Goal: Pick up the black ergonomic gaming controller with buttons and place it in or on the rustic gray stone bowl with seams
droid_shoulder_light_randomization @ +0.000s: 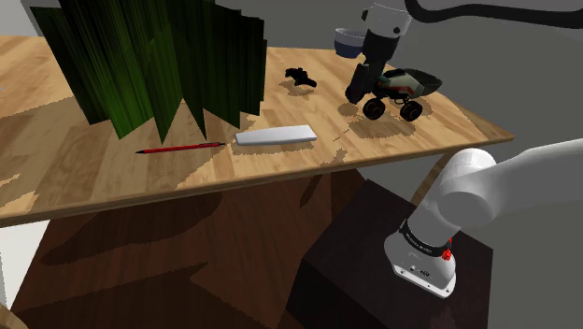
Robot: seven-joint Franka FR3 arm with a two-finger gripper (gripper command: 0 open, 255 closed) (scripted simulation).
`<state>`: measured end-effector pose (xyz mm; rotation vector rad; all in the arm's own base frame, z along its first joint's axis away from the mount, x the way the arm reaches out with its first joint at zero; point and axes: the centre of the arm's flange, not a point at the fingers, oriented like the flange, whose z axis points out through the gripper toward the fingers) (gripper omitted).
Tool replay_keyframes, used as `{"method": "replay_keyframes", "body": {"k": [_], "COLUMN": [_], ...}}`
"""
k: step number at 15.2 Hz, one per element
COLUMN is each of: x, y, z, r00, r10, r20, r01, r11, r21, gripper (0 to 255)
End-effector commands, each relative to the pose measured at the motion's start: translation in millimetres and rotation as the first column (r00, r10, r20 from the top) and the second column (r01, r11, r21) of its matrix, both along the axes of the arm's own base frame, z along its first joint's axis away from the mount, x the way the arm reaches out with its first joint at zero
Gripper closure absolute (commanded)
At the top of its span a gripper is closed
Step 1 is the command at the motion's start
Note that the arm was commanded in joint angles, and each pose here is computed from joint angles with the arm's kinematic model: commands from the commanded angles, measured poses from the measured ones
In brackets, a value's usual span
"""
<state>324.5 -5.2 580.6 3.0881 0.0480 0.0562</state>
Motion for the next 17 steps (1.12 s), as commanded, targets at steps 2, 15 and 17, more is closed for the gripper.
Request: {"method": "replay_keyframes", "body": {"k": [2, 15, 17], "x": [12, 167, 189], "y": [-6, -93, -107], "z": [-1, -15, -18], "r00": [1.0, 0.99, 0.987], "r10": [-0.01, -0.14, -0.159], "r20": [0.001, 0.005, 0.004], "r01": [0.01, 0.138, 0.157], "r11": [1.0, 0.981, 0.976], "r21": [0.01, 0.135, 0.154], "gripper": [0, 0, 0]}}
